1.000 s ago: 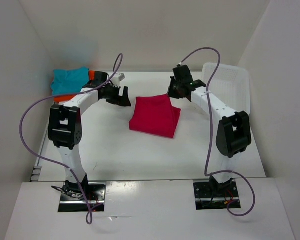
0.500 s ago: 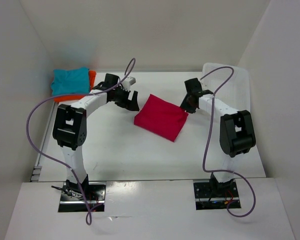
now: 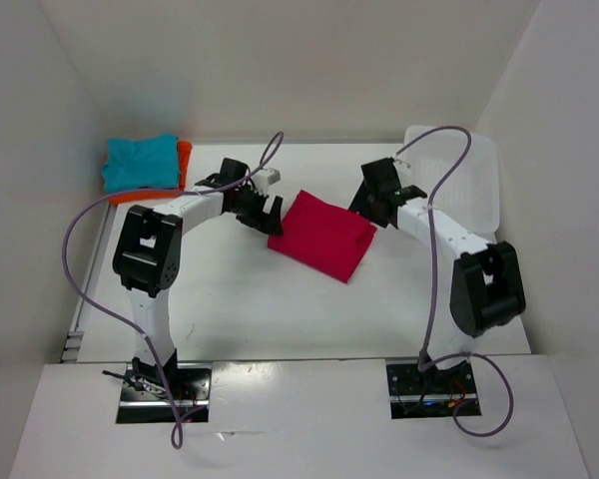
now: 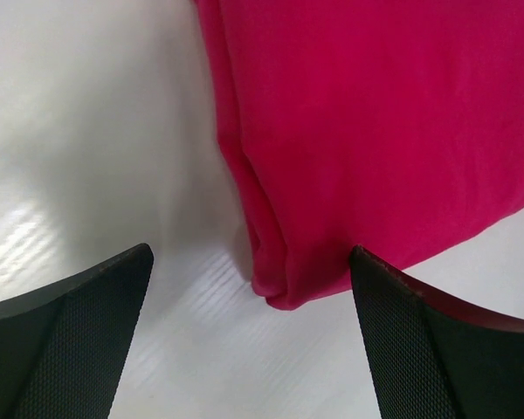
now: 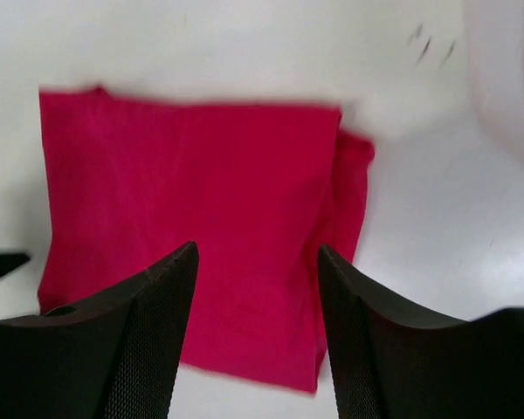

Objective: Fold and stack the t-shirts
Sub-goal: Fold the long partially folded tshirt into a neat square, then put the neatly folded tshirt into the corner of the board with the left arm

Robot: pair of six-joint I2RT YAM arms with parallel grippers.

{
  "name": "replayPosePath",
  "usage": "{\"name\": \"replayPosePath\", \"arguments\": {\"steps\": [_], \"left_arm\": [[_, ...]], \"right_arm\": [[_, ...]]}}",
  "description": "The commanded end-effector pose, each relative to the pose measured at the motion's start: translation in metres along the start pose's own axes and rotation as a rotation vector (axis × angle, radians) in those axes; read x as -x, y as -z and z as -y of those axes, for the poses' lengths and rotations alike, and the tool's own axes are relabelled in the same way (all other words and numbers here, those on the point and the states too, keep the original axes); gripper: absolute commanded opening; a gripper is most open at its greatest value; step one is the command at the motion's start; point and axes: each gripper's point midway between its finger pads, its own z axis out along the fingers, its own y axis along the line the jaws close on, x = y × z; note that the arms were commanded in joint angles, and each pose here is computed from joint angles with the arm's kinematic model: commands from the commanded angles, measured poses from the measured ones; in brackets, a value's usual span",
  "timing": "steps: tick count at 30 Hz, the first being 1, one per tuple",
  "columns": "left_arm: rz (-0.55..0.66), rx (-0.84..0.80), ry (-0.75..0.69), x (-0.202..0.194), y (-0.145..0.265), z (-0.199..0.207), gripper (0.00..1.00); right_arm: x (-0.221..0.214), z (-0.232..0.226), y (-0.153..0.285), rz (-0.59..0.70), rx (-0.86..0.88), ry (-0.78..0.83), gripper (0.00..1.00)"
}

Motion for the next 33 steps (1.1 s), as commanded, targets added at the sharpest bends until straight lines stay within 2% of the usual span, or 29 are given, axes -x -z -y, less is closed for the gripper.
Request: {"name": "replayPosePath", "arguments": {"steps": [1,2,4,5,6,8,9,11,12,16,21,24,28,31,33], "left_arm": [[-0.03,-0.092,0.012,-0.016,-0.015,0.012,1.0],[-0.034,-0.098,0.006,-0.016,-0.017,0.016,1.0],[-0.04,-0.087,0.01,-0.018,-0.021,0.016,1.0],[-0.045,-0.075,0.015,-0.019,-0.023,0.018,1.0],[-0.047,-0.054,0.014,-0.019,-0.023,0.014,0.99],[-0.076,-0.009,0.041,-0.031,-0.026,0.01,0.94],[-0.085,0.003,0.045,-0.035,-0.027,0.008,0.92],[-0.113,0.027,0.06,-0.048,-0.029,0.007,0.86],[-0.122,0.028,0.073,-0.052,-0.03,0.007,0.8],[-0.171,0.049,0.09,-0.072,-0.028,0.012,0.68],[-0.203,0.064,0.134,-0.089,-0.011,0.021,0.68],[-0.201,0.031,0.126,-0.088,0.007,0.036,0.76],[-0.21,-0.036,0.1,-0.071,0.023,0.053,0.83],[-0.19,-0.056,0.083,-0.05,0.034,0.062,0.89],[-0.167,-0.022,0.066,-0.038,0.036,0.056,0.89]], "right_arm": [[-0.039,0.009,0.023,-0.076,0.022,-0.055,0.62],[-0.045,0.01,0.027,-0.087,0.039,-0.074,0.62],[-0.066,0.016,0.02,-0.135,0.05,-0.089,0.53],[-0.075,0.019,0.015,-0.163,0.04,-0.083,0.45],[-0.081,0.02,0.011,-0.185,0.033,-0.079,0.28],[-0.094,0.021,-0.003,-0.231,0.018,-0.049,0.17],[-0.099,0.023,-0.006,-0.249,0.014,-0.037,0.07],[-0.101,0.023,-0.012,-0.249,0.015,-0.027,0.0],[-0.1,0.024,-0.016,-0.241,0.002,-0.024,0.0],[-0.106,0.048,-0.032,-0.258,-0.098,0.001,0.0],[-0.107,0.069,-0.049,-0.283,-0.161,0.024,0.0],[-0.094,0.057,-0.04,-0.274,-0.129,0.033,0.0],[-0.066,0.057,-0.009,-0.21,-0.146,0.033,0.27],[-0.05,0.055,0.017,-0.164,-0.118,0.03,0.33],[-0.045,0.05,0.024,-0.153,-0.091,0.01,0.42]]}}
